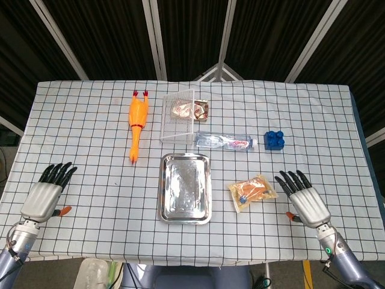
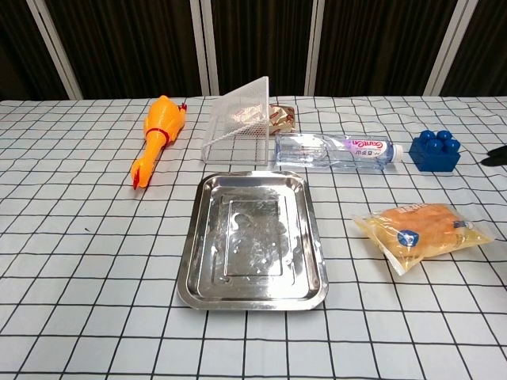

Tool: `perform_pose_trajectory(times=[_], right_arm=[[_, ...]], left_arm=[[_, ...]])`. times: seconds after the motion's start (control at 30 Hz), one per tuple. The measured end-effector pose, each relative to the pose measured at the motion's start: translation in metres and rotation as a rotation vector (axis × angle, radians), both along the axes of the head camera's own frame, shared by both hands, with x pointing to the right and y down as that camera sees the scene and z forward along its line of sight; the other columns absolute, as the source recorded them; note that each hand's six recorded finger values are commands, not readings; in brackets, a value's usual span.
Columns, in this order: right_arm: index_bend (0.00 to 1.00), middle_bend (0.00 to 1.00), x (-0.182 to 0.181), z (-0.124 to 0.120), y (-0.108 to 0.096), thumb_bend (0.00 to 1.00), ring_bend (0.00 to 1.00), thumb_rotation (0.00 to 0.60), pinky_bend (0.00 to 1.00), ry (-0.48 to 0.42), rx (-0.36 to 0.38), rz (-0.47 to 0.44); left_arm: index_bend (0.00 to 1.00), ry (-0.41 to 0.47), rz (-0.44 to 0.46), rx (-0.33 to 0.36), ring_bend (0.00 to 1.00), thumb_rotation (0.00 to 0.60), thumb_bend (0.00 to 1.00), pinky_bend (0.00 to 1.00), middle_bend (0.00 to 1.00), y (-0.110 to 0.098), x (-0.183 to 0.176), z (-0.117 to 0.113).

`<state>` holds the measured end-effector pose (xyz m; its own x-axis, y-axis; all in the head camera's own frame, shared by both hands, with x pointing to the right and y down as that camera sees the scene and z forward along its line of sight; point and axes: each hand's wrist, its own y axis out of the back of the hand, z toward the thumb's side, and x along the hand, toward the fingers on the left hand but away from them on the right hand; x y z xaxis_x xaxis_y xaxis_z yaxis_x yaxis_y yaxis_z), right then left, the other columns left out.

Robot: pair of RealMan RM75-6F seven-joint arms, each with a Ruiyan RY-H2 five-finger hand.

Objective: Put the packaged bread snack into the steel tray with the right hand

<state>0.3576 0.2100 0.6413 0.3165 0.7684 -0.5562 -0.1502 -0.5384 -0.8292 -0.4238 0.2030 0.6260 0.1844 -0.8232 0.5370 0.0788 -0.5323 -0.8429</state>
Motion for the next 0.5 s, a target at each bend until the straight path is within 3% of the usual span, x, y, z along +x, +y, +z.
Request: perform_pose_trajectory(times=[0.5], right_arm=[[0.0, 0.0, -0.06, 0.055, -0.016, 0.23, 0.0, 0.6, 0.03, 0.06, -0.107, -0.083]], left_arm=[[0.0, 0.003, -0.036, -0.011, 0.0, 0.6, 0.08, 0.0, 0.0, -0.004, -0.009, 0.0]])
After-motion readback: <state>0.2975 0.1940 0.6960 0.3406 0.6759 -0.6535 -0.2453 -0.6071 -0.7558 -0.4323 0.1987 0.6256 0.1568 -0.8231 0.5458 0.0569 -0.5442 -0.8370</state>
